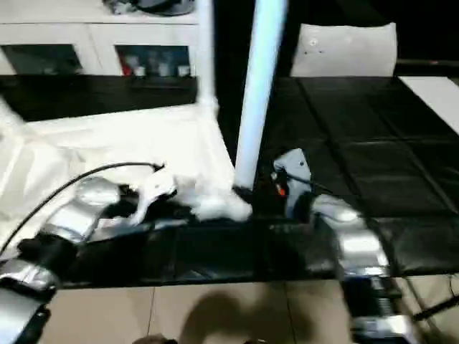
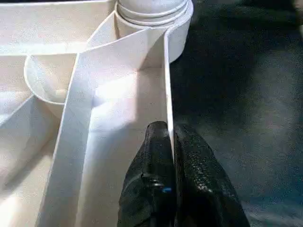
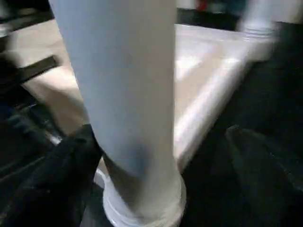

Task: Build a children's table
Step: Rotate leg to tighten

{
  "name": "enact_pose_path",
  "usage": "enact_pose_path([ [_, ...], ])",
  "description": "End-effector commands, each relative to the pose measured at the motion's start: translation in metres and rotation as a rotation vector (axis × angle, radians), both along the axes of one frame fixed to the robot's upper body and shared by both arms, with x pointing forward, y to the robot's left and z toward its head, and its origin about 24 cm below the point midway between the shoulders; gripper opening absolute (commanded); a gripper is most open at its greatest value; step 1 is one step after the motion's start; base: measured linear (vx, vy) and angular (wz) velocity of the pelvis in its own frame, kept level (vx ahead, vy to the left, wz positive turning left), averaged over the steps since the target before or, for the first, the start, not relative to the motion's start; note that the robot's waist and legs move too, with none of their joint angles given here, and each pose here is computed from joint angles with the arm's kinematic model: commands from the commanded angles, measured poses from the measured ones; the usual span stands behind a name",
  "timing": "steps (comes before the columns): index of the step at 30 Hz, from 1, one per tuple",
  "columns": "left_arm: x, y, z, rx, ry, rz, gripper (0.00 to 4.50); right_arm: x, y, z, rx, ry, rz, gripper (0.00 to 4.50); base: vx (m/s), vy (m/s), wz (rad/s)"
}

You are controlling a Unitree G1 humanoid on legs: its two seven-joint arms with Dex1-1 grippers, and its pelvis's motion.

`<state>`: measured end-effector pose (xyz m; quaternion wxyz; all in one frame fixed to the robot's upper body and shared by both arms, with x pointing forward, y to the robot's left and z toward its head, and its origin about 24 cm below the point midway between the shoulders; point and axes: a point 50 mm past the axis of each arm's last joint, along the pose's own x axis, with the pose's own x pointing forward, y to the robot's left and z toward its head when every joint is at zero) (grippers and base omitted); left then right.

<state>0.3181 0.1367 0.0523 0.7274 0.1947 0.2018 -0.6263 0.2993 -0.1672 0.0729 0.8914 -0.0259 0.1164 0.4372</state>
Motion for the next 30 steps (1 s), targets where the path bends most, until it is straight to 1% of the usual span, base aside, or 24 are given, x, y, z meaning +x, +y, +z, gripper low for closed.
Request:
enact_pose_path([
  [1,-0.002,-0.011,0.011,-0.026,-0.04,-0.111,0.0,-0.002,0.003,0.005,0.015,-0.021,0.055,4.36,0.0,0.0,0.0],
  [2,-0.004,-0.009,0.012,-0.014,-0.032,-0.142,0.0,-0.005,0.001,0.006,0.014,-0.012,0.097,4.11,0.0,0.0,0.0],
  [3,-0.004,-0.009,0.012,-0.014,-0.032,-0.142,0.0,-0.005,0.001,0.006,0.014,-0.012,0.097,4.02,0.0,0.0,0.0],
  [4,-0.007,-0.006,0.012,0.016,-0.018,-0.194,0.0,-0.008,-0.002,0.008,0.003,0.007,0.174,3.99,0.0,0.0,0.0],
  [5,-0.007,-0.006,0.012,0.016,-0.018,-0.194,0.0,-0.008,-0.002,0.008,0.003,0.007,0.174,3.99,0.0,0.0,0.0],
  [6,-0.013,-0.001,0.013,0.06,0.005,-0.302,0.0,-0.016,-0.006,0.011,-0.032,0.074,0.362,3.9,0.0,0.0,0.0],
  [7,-0.013,-0.001,0.014,0.062,0.006,-0.307,0.0,-0.017,-0.006,0.011,-0.037,0.079,0.378,3.66,0.0,0.0,0.0],
  [11,-0.015,-0.001,0.015,0.077,0.012,-0.34,0.0,-0.021,-0.006,0.009,-0.07,0.119,0.465,3.33,0.0,0.0,0.0],
  [12,-0.015,-0.001,0.015,0.08,0.012,-0.348,0.0,-0.024,-0.006,0.007,-0.092,0.135,0.499,3.33,0.0,0.0,0.0],
  [13,-0.015,-0.001,0.015,0.08,0.012,-0.348,0.0,-0.024,-0.006,0.007,-0.092,0.135,0.499,3.23,0.0,0.0,0.0],
  [15,-0.014,-0.001,0.016,0.086,0.001,-0.353,0.0,-0.024,-0.006,0.004,-0.119,0.14,0.519,3.03,0.0,0.0,0.0],
  [17,-0.013,-0.001,0.017,0.088,-0.006,-0.352,0.0,-0.023,-0.005,0.004,-0.121,0.137,0.519,2.98,0.0,0.0,0.0],
  [20,-0.014,-0.001,0.017,0.089,0.0,-0.361,0.0,-0.021,-0.005,0.006,-0.116,0.133,0.527,2.59,0.0,0.0,0.0],
  [22,-0.015,-0.001,0.016,0.086,0.007,-0.367,0.0,-0.021,-0.003,0.007,-0.098,0.139,0.537,2.52,0.0,0.0,0.0],
  [25,-0.017,-0.001,0.015,0.077,0.017,-0.367,0.0,-0.022,0.001,0.007,-0.064,0.145,0.548,2.12,0.0,0.0,0.0],
  [26,-0.017,-0.001,0.015,0.077,0.017,-0.367,0.0,-0.022,0.001,0.007,-0.063,0.145,0.548,2.12,0.0,0.0,0.0],
  [28,-0.017,0.0,0.014,0.079,0.015,-0.366,0.0,-0.024,0.002,0.006,-0.052,0.148,0.55,1.98,0.0,0.0,0.0],
  [30,-0.016,0.0,0.014,0.073,0.009,-0.352,0.0,-0.026,0.004,0.006,-0.038,0.155,0.555,1.97,0.0,0.0,0.0],
])
